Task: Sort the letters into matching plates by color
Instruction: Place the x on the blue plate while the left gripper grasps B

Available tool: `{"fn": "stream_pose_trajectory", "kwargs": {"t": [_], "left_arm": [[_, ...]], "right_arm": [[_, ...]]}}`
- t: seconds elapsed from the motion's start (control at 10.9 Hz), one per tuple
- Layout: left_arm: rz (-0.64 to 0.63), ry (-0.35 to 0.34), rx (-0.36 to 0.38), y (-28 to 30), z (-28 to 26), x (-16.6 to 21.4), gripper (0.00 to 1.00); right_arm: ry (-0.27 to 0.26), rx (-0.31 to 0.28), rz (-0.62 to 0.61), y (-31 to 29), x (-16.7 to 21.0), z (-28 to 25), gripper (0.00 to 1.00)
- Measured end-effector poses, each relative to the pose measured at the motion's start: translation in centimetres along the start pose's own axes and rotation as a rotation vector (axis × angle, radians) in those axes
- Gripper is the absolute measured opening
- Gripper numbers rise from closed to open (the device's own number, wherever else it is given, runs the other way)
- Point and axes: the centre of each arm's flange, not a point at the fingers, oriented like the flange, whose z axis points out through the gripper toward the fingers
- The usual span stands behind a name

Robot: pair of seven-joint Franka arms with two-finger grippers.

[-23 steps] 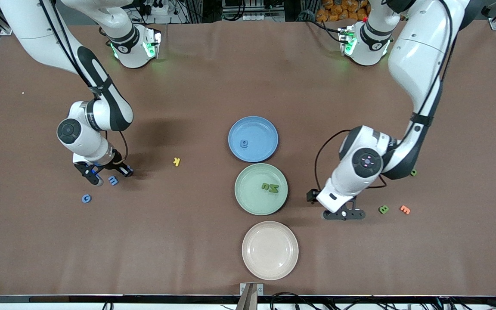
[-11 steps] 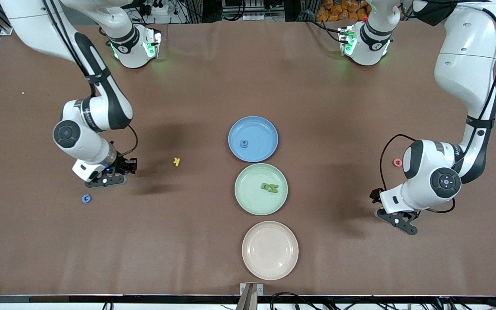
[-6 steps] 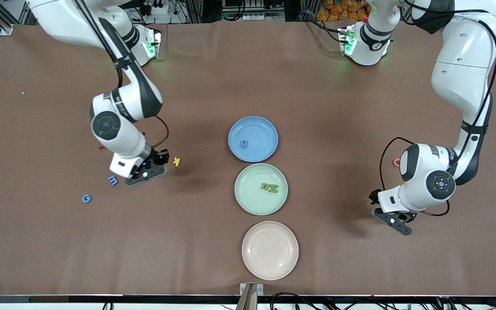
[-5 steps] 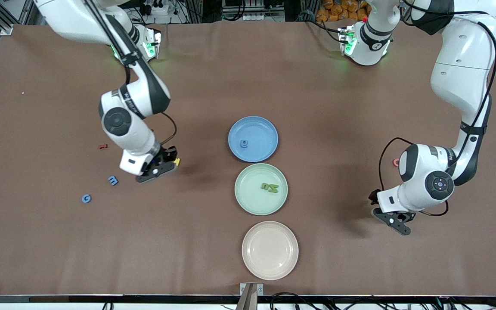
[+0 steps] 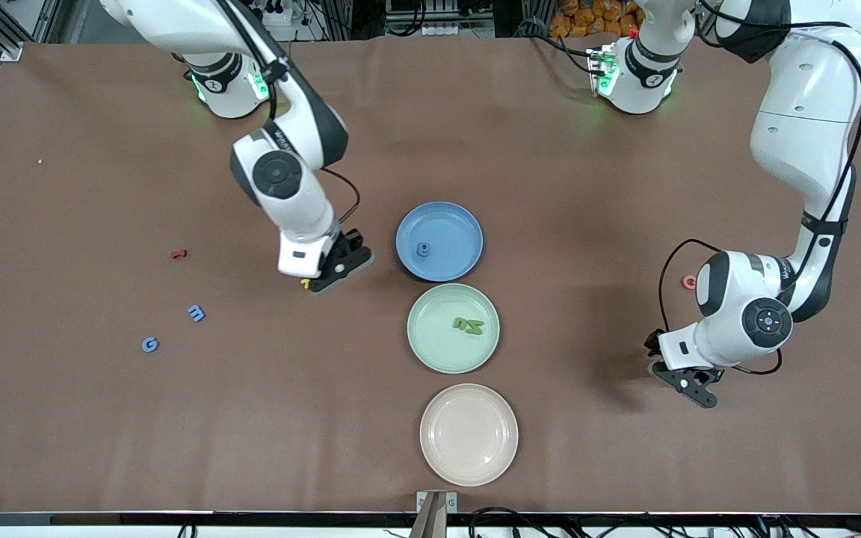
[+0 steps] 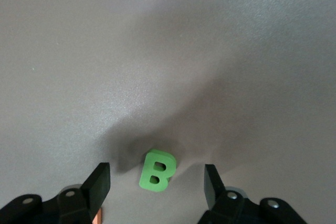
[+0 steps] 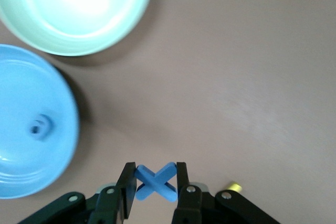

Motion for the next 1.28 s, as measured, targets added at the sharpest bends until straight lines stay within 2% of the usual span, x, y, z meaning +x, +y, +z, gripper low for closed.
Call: {"fn": "stream_pose_trajectory", "kwargs": {"t": [0.27, 0.37, 0.46, 0.55, 0.92, 1.01, 1.28], "left_arm": [[-0.004, -0.006, -0.006, -0.1, 0.6, -0.2, 0.78], [-0.004, -0.006, -0.007, -0.1, 0.6, -0.2, 0.69], [-0.004, -0.006, -0.007, -0.1, 0.6, -0.2, 0.54], [-0.004, -0.006, -0.008, 0.0, 0.7, -0.2, 0.52], [-0.005, 0.001, -0.004, -0.2, 0.4, -0.1, 0.28], [-0.006, 0.004, -0.003, -0.2, 0.3, 0.0, 0.28], [-0.038, 0.033, -0.028, -0.2, -0.3, 0.5, 0.28]], "right_arm": [[-0.003, 0.014, -0.101, -6.6, 1.4, 1.5, 0.36], [-0.01, 0.018, -0.129, -8.5, 1.7, 2.4, 0.36], [-0.016, 0.023, -0.157, -10.4, 2.0, 3.3, 0.36], [-0.02, 0.027, -0.183, -12.2, 2.2, 4.1, 0.36], [-0.028, 0.045, -0.237, -17.5, 2.1, 5.5, 0.36], [-0.026, 0.05, -0.227, -18.1, 2.2, 5.5, 0.39], [-0.022, 0.048, -0.198, -17.2, 2.6, 5.4, 0.76]]}}
